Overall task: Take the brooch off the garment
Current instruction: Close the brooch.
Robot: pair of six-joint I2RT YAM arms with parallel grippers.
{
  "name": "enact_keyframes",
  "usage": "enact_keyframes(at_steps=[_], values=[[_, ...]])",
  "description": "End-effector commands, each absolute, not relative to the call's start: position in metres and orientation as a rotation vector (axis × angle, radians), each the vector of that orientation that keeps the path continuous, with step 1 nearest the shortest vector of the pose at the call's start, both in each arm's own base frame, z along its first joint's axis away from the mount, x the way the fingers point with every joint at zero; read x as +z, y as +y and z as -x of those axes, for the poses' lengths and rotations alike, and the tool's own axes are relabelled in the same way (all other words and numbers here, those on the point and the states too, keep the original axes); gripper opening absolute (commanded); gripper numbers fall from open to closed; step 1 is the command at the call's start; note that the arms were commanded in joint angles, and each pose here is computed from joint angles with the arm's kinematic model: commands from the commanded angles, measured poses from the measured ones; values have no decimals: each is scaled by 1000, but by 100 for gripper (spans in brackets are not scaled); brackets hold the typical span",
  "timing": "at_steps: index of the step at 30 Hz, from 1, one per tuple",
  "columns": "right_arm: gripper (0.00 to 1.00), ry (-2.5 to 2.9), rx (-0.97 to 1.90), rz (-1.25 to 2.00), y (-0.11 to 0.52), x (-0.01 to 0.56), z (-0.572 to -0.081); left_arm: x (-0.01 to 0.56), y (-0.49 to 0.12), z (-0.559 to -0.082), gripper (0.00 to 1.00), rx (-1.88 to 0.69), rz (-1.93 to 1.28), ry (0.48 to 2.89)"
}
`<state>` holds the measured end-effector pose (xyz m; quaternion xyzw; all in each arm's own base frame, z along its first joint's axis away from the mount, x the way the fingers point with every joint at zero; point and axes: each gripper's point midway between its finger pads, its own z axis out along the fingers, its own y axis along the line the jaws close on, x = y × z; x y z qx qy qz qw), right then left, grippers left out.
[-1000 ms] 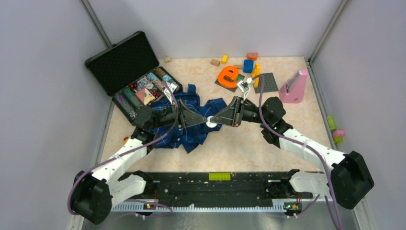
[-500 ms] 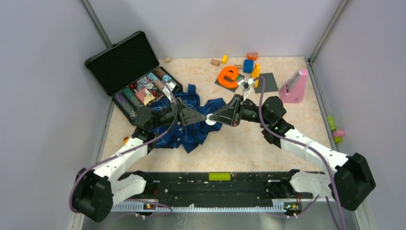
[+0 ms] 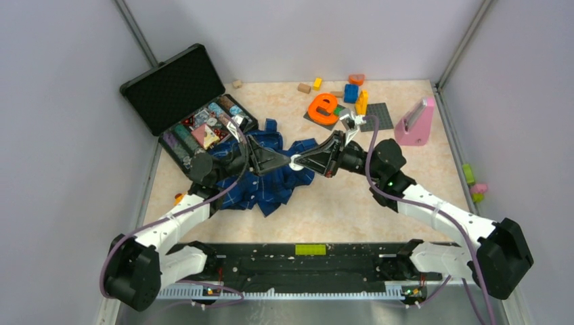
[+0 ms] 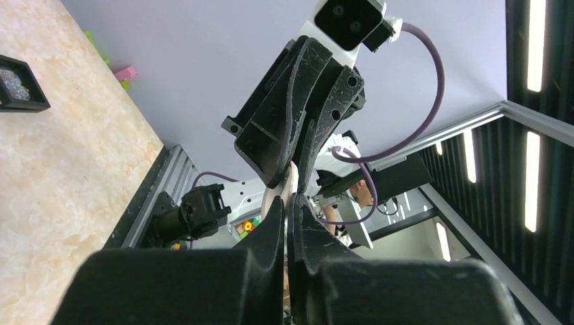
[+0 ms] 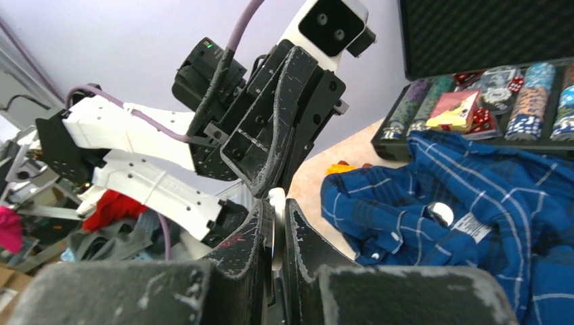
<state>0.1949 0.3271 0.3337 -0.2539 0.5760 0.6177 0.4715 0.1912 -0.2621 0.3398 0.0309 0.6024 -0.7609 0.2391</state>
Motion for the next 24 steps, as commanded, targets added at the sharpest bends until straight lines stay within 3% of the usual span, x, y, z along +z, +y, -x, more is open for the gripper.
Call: enact_keyframes(at_steps=[1,24], values=[[0,1430,1360,621,338,314,-213,361,-268,-160,0,-2199,-224,1570],[0,1306,1126,720,342,307,-230,365,-276,-152,0,-2264,-220,1566]])
